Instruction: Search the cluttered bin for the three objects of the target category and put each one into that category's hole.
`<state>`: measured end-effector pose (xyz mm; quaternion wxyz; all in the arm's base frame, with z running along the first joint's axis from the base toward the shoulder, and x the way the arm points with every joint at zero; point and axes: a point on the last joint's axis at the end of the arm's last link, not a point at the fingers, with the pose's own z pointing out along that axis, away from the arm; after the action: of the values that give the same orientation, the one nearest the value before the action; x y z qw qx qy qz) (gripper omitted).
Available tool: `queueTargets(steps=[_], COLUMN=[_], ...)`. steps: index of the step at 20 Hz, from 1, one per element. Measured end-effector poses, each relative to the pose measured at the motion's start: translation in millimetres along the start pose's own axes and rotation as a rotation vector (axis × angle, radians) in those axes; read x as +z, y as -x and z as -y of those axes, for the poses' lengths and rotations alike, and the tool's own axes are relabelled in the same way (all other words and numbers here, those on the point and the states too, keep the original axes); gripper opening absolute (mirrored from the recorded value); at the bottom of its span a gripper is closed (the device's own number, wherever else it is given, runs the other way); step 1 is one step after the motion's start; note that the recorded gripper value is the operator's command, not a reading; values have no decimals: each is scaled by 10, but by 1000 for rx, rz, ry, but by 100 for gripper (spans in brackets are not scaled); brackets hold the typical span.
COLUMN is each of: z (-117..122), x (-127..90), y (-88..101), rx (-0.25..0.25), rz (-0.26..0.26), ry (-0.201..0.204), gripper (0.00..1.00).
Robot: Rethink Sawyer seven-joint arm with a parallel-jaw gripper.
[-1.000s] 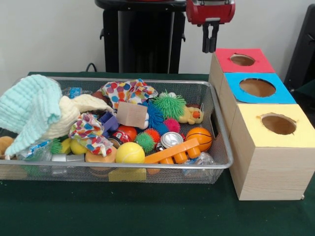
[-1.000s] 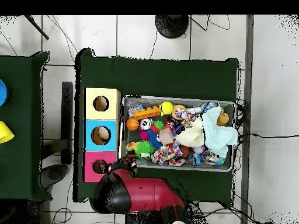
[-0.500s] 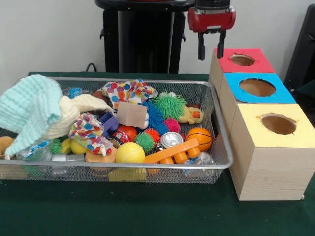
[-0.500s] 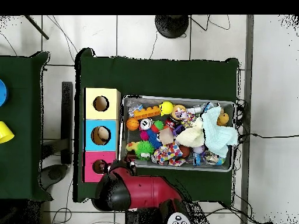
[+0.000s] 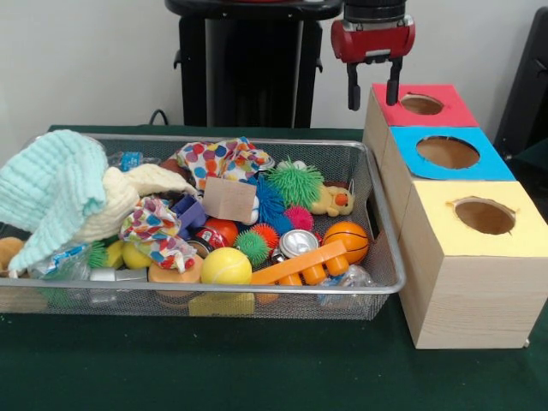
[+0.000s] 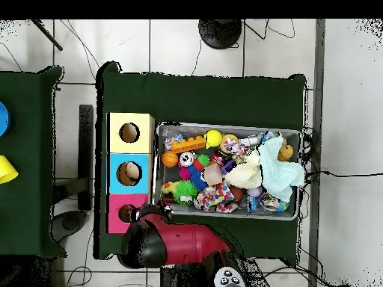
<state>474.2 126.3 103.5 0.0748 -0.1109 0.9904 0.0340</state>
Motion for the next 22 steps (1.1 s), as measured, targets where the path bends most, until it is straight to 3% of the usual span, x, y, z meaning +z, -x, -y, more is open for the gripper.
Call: queueTargets(steps=[8, 16, 22], z=[-56, -155, -127], x=[17, 78, 56], y=[20, -76, -51], rx=[1, 4, 12], rz=[2, -7, 0], ry=[50, 111, 129], gripper=[100, 100, 100])
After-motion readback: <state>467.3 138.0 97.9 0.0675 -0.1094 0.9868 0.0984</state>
